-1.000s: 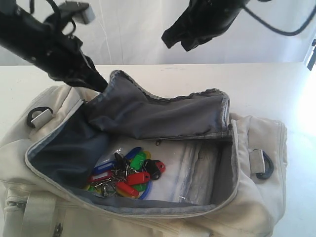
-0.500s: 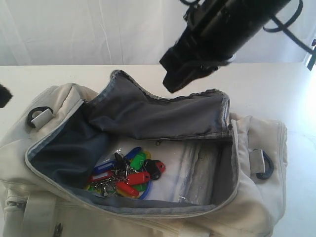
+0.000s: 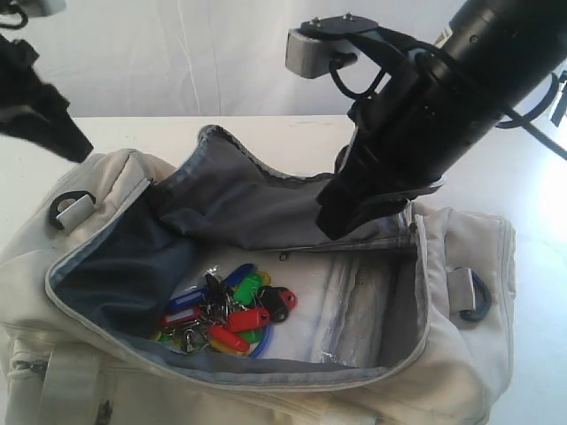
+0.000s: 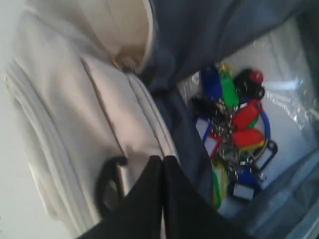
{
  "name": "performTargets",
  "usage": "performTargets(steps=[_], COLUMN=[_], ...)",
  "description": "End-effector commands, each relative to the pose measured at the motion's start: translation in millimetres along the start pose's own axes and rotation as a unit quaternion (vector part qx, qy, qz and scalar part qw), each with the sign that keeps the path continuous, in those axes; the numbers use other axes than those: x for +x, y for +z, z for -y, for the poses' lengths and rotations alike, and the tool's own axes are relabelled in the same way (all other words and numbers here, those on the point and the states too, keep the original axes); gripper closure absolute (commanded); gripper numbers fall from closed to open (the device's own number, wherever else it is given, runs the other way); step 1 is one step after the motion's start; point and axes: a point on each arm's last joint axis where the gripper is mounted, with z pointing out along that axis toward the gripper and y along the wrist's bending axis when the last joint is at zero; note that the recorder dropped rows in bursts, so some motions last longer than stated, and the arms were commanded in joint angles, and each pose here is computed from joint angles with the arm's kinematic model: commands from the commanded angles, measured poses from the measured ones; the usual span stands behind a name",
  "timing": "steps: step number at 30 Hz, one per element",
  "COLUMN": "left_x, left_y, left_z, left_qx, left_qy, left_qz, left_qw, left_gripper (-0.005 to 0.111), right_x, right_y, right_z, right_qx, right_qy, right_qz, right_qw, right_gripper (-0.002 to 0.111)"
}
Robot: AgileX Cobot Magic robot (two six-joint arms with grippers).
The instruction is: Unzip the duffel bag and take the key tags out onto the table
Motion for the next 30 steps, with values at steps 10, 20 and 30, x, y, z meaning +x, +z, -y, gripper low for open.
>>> performTargets(steps=[10, 20, 30], left_x=[-17, -8, 55], left_y=[53, 64, -44], left_z=[-84.1, -128.1, -174.5], left_qx=[0.060, 0.025, -0.011], left_qy=[-0.085, -0.189, -0.295], left_qz=[-0.051, -0.016, 0.078], left_qw=[0.993, 0.982, 0.952], left_gripper=[0.016, 0.107, 0.107], right_x=[7, 10, 10], right_y=[1, 7, 7], right_z=[-7, -5, -5], right_qx=[-0.003, 0.002, 0.001], right_qy=[-0.017, -0.018, -0.017], right_qz=[0.062, 0.061, 0.064], right_qw=[0.998, 0.998, 0.998], right_gripper=[0.108, 0.108, 0.108])
